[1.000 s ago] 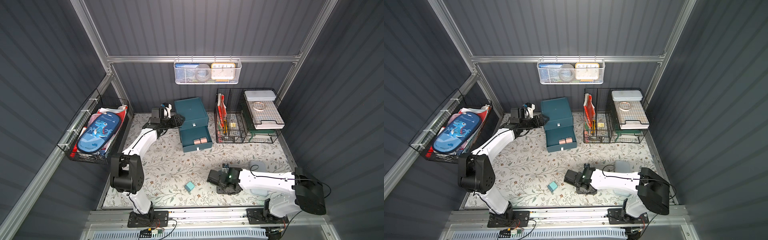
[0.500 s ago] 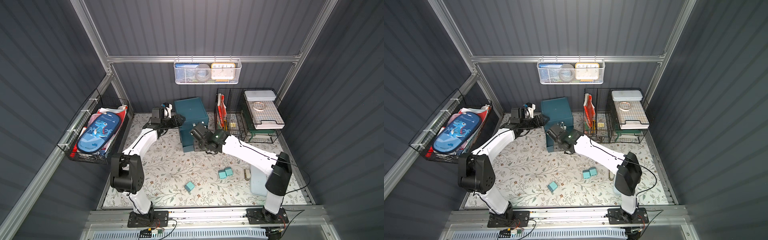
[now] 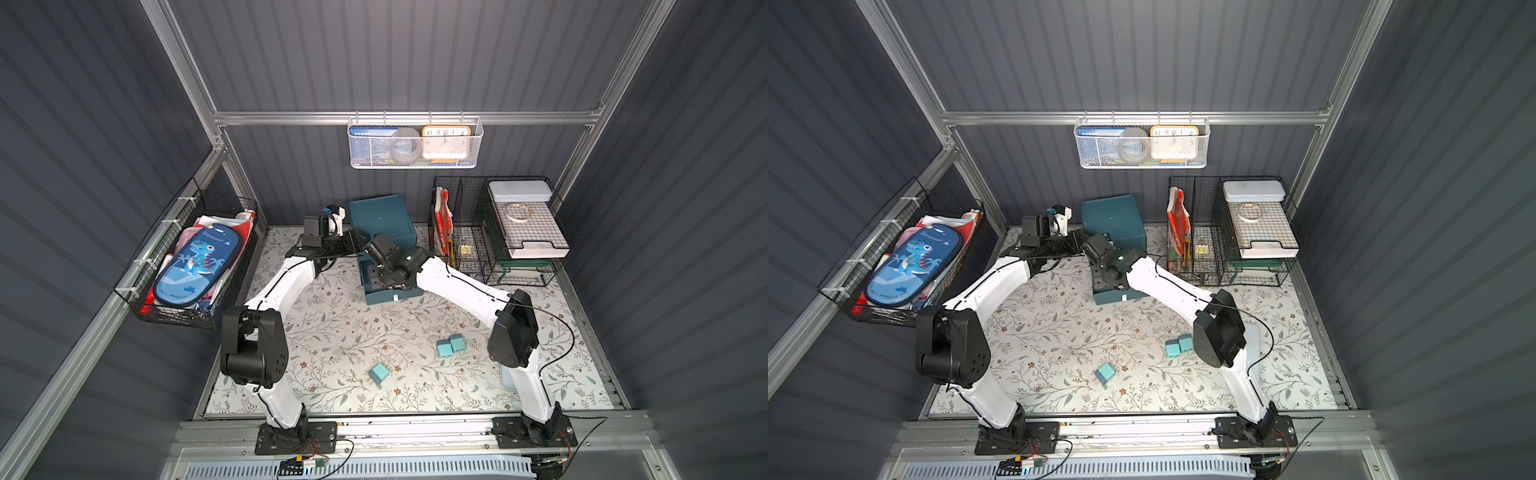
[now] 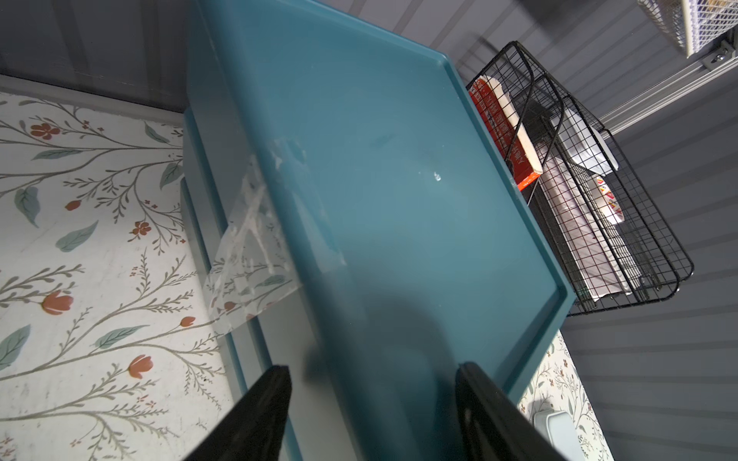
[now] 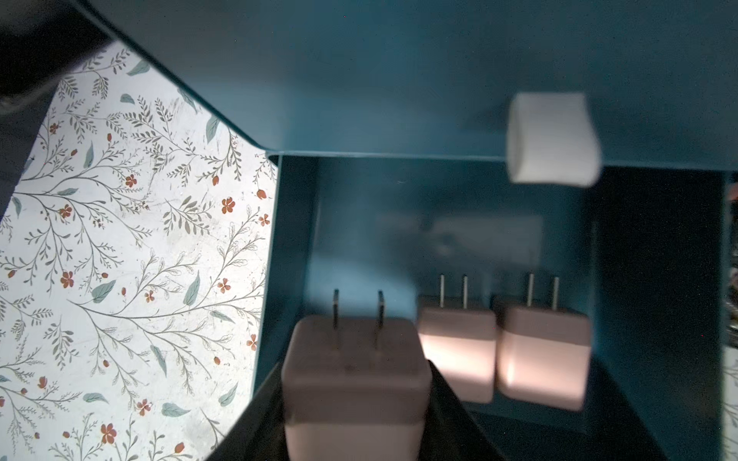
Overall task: Place the plugs into the drawer by color
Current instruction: Place the plug in the drawer.
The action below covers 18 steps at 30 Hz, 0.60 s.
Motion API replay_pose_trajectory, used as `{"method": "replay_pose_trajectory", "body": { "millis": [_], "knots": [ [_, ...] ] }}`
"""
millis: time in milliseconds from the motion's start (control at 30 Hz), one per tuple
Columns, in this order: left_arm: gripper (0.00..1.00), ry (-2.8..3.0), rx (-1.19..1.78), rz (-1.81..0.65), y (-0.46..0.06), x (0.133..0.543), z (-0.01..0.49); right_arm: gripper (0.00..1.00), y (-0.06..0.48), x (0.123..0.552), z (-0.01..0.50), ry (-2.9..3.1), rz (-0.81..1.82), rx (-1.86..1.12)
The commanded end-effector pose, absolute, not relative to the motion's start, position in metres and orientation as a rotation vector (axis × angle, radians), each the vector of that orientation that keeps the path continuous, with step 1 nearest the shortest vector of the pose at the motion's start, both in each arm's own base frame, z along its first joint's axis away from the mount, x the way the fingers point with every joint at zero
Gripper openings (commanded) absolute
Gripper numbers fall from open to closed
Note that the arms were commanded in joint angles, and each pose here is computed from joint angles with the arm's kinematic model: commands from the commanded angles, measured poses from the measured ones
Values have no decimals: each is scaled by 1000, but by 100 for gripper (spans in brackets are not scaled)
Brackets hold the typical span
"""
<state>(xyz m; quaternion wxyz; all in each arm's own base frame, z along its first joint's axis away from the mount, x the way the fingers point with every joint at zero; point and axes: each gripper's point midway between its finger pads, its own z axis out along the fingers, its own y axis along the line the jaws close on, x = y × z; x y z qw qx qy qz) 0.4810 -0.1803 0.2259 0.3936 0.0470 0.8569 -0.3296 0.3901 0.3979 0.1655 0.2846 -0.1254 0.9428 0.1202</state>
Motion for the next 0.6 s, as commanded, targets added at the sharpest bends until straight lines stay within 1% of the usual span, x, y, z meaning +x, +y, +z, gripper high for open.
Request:
{"method": "replay_pose_trajectory", "body": {
  "millis": [0, 367, 567],
  "knots": [
    [70, 2295, 111, -820, -180, 465, 194, 36, 407, 389, 160, 2535, 361, -358],
    [70, 2295, 111, -820, -180, 466, 194, 45, 419, 387, 139, 2582, 419, -378],
    [71, 2299, 111, -822, -181, 466, 192, 56, 420, 389, 143, 2576, 426, -401]
  ]
}}
